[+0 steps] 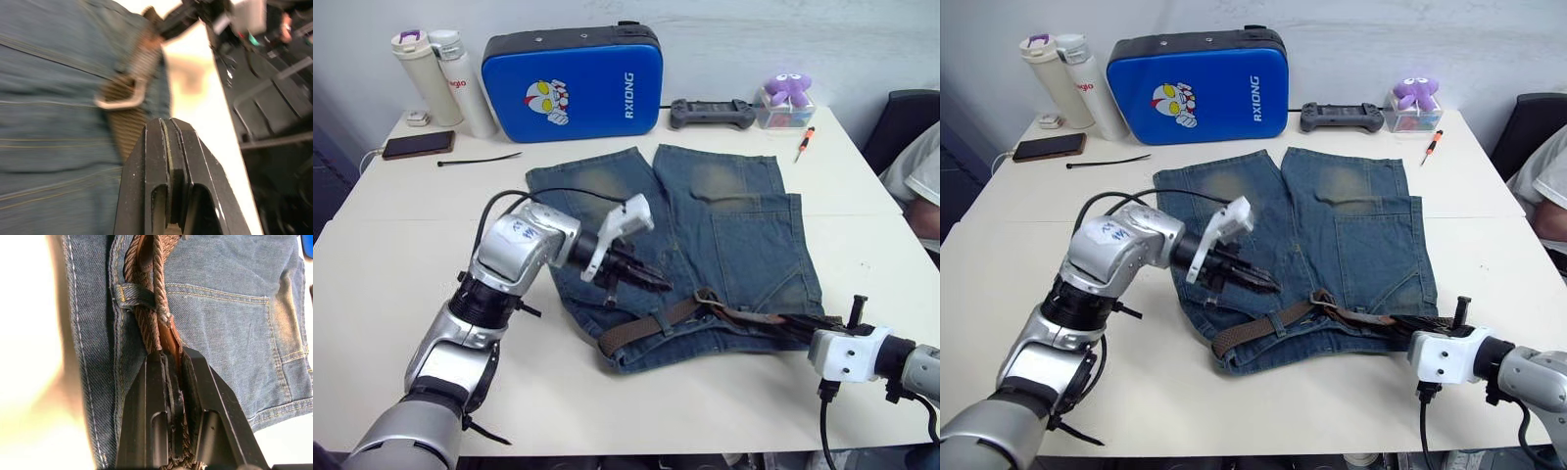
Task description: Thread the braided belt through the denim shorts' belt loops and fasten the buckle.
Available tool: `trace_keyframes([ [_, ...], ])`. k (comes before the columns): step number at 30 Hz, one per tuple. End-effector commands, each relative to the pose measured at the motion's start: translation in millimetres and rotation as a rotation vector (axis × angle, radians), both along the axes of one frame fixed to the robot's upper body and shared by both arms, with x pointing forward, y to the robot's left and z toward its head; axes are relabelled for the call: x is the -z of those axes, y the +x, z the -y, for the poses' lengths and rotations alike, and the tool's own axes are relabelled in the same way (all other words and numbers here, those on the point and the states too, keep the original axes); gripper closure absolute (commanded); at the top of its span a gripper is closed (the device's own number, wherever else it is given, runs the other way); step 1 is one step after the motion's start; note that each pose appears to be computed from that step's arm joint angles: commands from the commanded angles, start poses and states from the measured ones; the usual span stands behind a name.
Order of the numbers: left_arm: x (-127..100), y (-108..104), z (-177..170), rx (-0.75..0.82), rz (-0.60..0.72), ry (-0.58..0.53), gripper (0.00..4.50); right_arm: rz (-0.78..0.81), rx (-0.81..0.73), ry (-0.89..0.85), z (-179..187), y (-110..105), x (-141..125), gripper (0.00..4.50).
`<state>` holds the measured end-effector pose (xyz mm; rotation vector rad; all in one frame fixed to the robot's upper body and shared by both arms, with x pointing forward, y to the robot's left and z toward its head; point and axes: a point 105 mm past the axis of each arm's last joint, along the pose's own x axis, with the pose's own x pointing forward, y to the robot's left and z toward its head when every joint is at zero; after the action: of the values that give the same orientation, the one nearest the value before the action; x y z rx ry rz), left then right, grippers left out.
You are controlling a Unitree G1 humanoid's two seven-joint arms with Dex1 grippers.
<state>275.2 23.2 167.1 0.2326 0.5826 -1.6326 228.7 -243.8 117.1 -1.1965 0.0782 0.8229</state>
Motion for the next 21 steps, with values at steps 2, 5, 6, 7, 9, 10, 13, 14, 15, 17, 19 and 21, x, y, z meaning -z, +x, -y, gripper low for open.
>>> trace_keyframes([
  [2, 38, 3, -7, -0.001, 0.14, 0.16, 4.39, 0.006, 0.013, -0.004, 2, -1, -2, 4.5],
  [5, 49, 3, -2, -0.019, 0.134, 0.156, 4.39, 0.003, 0.014, -0.006, 3, -2, -3, 4.5],
  [6, 51, 3, 0, -0.017, 0.138, 0.152, 4.39, 0.003, 0.016, -0.005, 3, -2, -3, 4.5],
  [7, 53, 2, 2, -0.014, 0.146, 0.156, 4.39, 0.003, 0.017, -0.006, 4, -3, -3, 4.5],
  [9, 56, -1, 4, -0.001, 0.147, 0.16, 4.39, 0.002, 0.018, -0.007, 4, -3, -4, 4.5],
  [10, 57, -4, 5, 0.008, 0.14, 0.158, 4.39, 0.003, 0.018, -0.007, 5, -3, -4, 4.5],
  [13, 63, -9, 2, 0.025, 0.13, 0.18, 4.39, -0.001, 0.018, -0.015, 6, -4, -4, 4.5],
  [14, 67, -10, -1, 0.032, 0.134, 0.201, 4.39, -0.001, 0.017, -0.018, 6, -4, -4, 4.5],
  [15, 73, -11, -6, 0.048, 0.135, 0.237, 4.39, 0.002, 0.015, -0.024, 7, -4, -5, 4.5],
  [17, 80, -14, -13, 0.072, 0.14, 0.285, 4.39, 0.01, 0.014, -0.035, 8, -5, -6, 4.5],
  [19, 86, -15, -18, 0.086, 0.147, 0.316, 4.39, 0.024, 0.021, -0.049, 13, -5, -7, 4.5],
  [21, 93, -16, -25, 0.099, 0.148, 0.358, 4.39, 0.045, 0.036, -0.082, 22, -6, -10, 4.5],
])
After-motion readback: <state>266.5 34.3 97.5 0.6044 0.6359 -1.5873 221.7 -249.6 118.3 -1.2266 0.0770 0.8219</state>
